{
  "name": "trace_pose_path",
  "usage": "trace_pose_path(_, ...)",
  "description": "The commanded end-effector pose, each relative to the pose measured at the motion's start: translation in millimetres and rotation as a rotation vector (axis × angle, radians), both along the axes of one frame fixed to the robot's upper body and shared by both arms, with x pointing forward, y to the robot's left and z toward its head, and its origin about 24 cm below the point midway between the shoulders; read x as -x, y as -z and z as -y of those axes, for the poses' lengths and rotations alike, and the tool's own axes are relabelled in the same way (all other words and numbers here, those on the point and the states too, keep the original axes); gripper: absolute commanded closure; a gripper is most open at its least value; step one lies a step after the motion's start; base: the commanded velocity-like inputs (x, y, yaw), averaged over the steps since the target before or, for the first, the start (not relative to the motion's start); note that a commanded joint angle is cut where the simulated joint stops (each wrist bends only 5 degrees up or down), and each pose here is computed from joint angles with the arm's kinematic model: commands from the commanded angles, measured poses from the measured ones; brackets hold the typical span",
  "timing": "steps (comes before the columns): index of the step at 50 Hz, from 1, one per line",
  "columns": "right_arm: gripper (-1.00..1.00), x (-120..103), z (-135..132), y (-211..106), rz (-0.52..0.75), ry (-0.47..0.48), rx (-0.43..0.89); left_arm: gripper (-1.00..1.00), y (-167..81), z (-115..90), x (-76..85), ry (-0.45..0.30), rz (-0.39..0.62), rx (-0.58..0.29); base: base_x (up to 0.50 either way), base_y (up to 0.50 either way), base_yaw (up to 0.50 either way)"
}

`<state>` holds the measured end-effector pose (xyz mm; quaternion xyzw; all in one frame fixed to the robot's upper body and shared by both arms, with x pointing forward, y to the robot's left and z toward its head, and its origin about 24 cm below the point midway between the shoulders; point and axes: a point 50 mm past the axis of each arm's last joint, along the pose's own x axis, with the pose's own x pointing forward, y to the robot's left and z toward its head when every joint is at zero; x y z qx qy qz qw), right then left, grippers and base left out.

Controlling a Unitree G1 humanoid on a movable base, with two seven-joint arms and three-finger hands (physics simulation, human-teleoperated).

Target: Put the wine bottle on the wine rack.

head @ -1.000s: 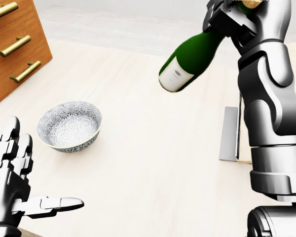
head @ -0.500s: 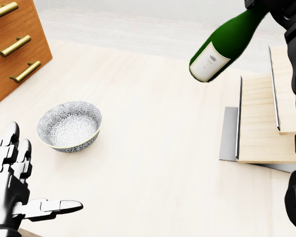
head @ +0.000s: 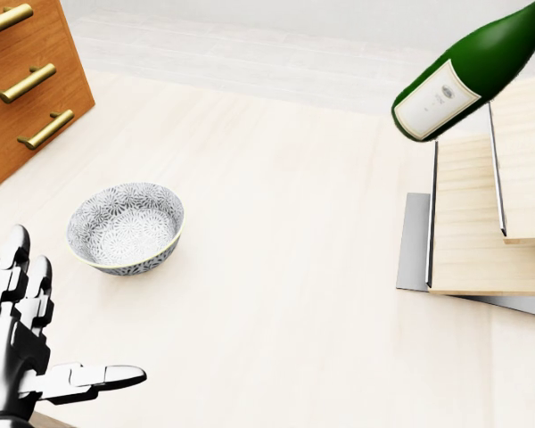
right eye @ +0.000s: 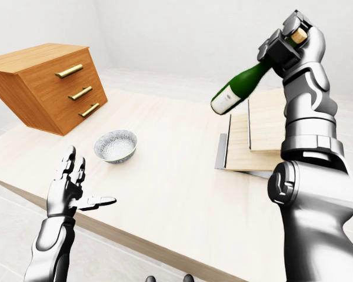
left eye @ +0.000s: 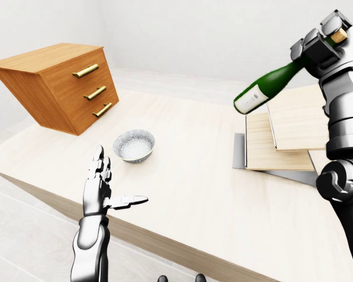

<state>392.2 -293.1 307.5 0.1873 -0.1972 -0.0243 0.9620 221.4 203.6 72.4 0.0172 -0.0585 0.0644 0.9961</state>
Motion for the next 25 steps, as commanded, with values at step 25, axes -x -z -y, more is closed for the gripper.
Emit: trace_pose_path(25, 1.0, 27.4, 59.9, 1.8, 0.053, 0.114, -0.228, -1.0, -0.9, 0.3, -8.1, 0.001, -0.005, -0.002, 0.0, 0.0, 0.0)
